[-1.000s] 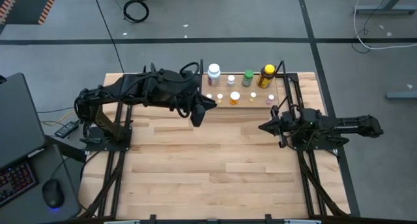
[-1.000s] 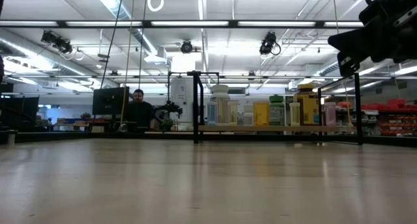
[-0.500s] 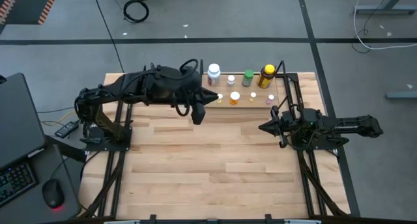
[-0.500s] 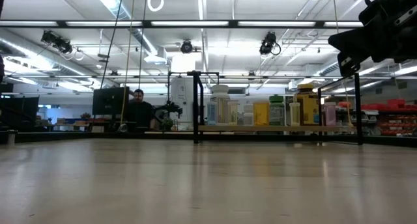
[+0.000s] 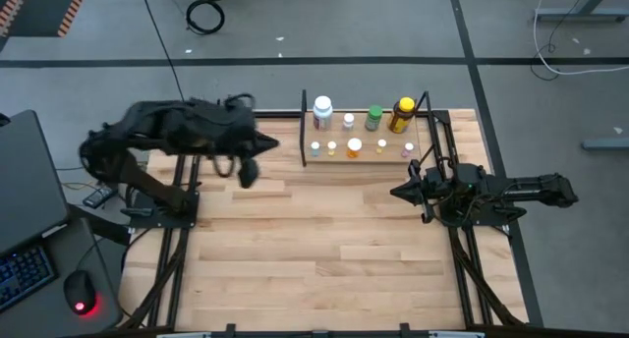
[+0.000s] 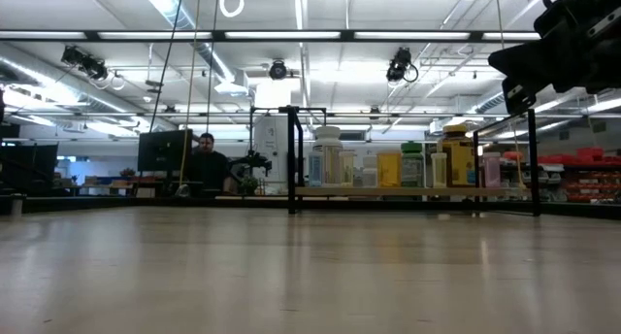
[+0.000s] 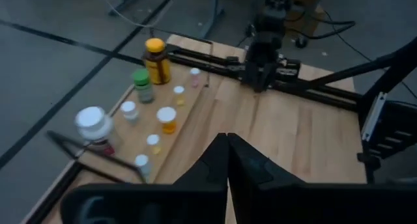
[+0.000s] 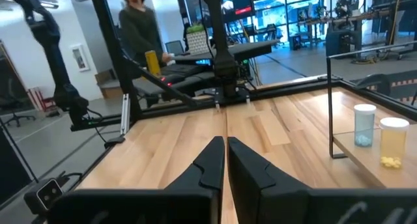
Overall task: Pick and place medicine bottles onto shelf by color
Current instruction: Return to Home Position
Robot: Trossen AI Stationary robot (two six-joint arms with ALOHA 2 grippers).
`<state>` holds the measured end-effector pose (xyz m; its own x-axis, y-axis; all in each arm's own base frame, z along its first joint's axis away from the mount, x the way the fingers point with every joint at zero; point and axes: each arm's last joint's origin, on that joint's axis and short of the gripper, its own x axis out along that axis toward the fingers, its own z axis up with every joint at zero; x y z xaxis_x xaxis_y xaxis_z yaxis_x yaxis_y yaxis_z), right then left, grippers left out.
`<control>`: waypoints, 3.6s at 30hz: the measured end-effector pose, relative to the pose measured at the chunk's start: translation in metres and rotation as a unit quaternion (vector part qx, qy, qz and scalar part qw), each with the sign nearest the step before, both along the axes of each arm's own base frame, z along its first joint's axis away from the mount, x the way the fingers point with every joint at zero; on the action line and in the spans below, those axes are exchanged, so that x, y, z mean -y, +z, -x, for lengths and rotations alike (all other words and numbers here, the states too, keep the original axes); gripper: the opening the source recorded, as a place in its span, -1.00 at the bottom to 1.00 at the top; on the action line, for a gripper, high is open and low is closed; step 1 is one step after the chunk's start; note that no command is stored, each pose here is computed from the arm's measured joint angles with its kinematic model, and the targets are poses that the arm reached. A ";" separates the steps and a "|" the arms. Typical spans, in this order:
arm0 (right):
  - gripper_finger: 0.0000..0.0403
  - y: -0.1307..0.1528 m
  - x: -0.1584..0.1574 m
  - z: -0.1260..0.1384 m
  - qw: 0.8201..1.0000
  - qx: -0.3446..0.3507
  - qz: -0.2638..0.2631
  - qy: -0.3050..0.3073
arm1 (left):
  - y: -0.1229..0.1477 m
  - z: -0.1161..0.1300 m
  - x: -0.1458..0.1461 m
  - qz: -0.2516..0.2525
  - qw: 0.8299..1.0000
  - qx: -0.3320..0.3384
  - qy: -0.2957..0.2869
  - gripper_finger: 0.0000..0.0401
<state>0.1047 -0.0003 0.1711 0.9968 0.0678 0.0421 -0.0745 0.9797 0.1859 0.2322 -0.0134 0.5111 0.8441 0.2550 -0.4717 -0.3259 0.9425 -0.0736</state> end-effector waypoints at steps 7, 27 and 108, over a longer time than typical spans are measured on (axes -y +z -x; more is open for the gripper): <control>-0.88 0.000 0.000 0.000 1.000 0.001 0.000 0.000 | -0.040 0.068 0.002 0.022 0.999 0.029 0.002 -0.98; -0.88 0.000 0.000 0.000 1.000 0.001 0.000 0.000 | -0.241 0.124 0.000 0.124 0.966 0.223 -0.031 -0.99; -0.88 0.010 -0.001 0.008 0.998 0.060 0.002 0.002 | -0.338 0.136 -0.007 -0.102 0.954 0.266 -0.089 -0.89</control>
<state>0.0964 0.0002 0.1808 0.9843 0.0720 0.1612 -0.0999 0.9800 0.1719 0.0963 -0.0064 0.1734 0.9888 0.1257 0.0803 -0.1267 0.9919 0.0074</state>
